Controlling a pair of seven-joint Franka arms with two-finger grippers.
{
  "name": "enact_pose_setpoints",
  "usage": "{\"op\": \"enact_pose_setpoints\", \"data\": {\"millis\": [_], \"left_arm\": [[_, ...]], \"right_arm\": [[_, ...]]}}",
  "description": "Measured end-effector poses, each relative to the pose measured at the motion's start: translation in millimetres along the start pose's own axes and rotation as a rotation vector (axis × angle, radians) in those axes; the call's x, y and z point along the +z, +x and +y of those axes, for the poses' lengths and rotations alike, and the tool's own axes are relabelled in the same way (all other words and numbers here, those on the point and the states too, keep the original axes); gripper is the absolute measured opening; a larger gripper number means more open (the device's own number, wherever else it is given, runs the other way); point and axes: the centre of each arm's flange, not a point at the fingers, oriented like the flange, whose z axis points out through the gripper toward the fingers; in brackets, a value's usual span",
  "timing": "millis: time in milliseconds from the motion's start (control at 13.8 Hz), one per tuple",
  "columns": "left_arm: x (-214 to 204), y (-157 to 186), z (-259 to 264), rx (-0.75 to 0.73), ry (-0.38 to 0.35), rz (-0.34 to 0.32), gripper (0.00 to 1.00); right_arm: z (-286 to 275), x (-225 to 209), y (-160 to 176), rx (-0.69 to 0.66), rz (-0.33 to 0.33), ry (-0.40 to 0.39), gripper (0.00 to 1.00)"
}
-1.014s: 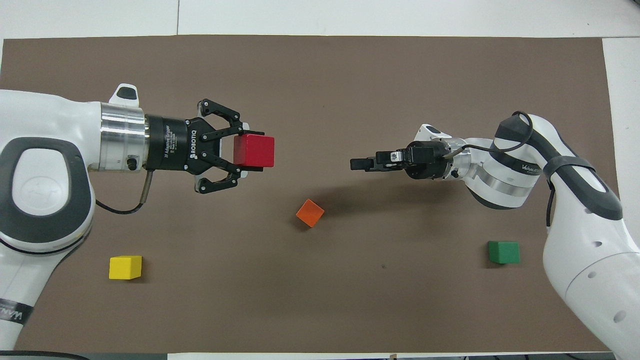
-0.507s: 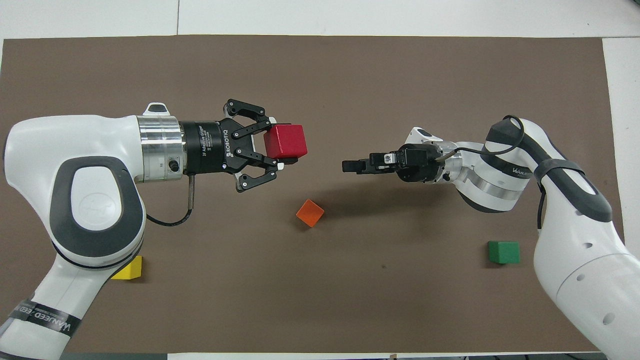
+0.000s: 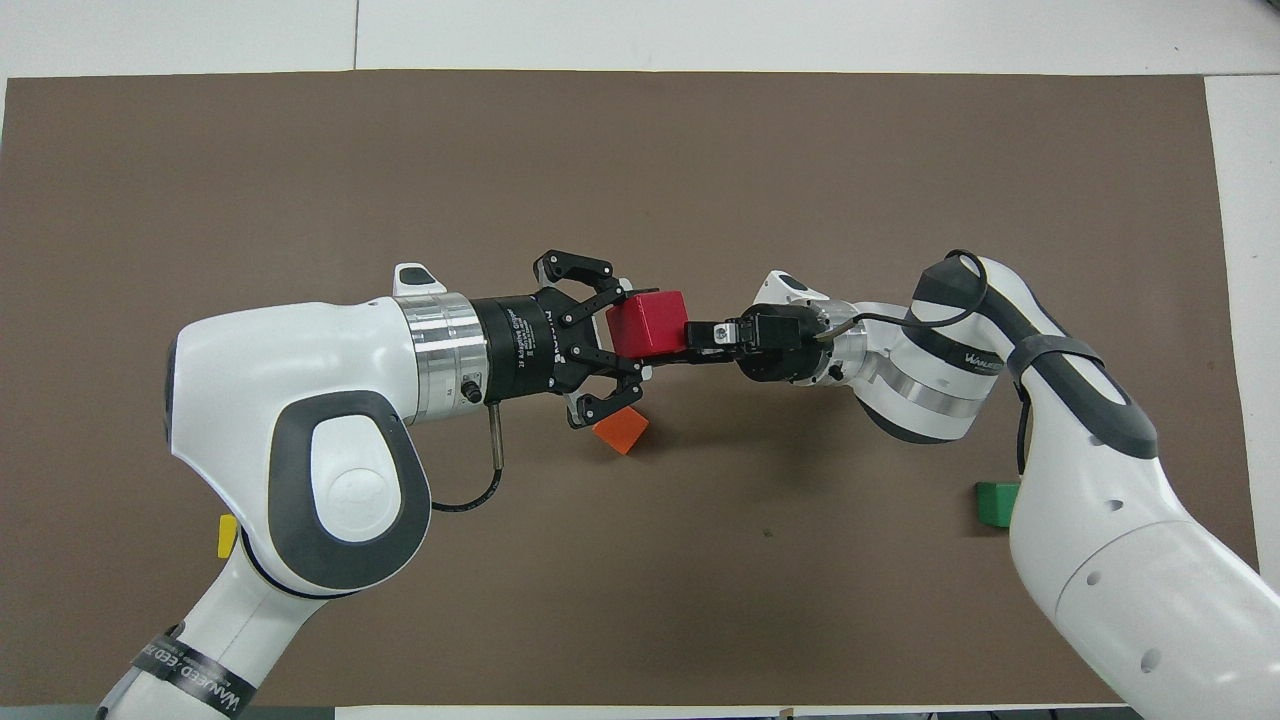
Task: Transfer red block to right arm and stack on blue block
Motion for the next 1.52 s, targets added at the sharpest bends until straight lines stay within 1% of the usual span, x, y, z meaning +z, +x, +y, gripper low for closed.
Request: {"op": "enact_pose_setpoints", "data": {"millis": [217, 580, 1014, 1087, 1159, 1232, 1304, 1522], "left_arm": [[-1, 3, -8, 0.023, 0.023, 0.004, 0.54], [-2, 9, -13, 0.042, 0.028, 0.013, 0.54], [3, 9, -19, 0.05, 0.035, 0.017, 0.54], [5, 8, -20, 0.052, 0.032, 0.019, 0.54], [6, 8, -22, 0.054, 0.03, 0.02, 0.54], [7, 9, -22, 0.054, 0.027, 0.023, 0.54], [7, 10, -22, 0.051, 0.026, 0.022, 0.54], [7, 11, -22, 0.053, 0.025, 0.022, 0.54]], "right_arm": [[0, -1, 0, -0.001, 0.002, 0.0, 1.0], [4, 6, -2, 0.003, 0.0, 0.004, 1.0], [6, 4, -1, 0.004, 0.014, -0.016, 1.0], [6, 4, -1, 0.004, 0.015, -0.016, 0.93], [6, 4, -1, 0.004, 0.015, -0.016, 0.83], [6, 3, -1, 0.002, 0.017, -0.014, 0.69], [5, 3, -1, 0.002, 0.019, -0.012, 0.59], [6, 3, -1, 0.0, 0.021, -0.011, 0.58]]}}
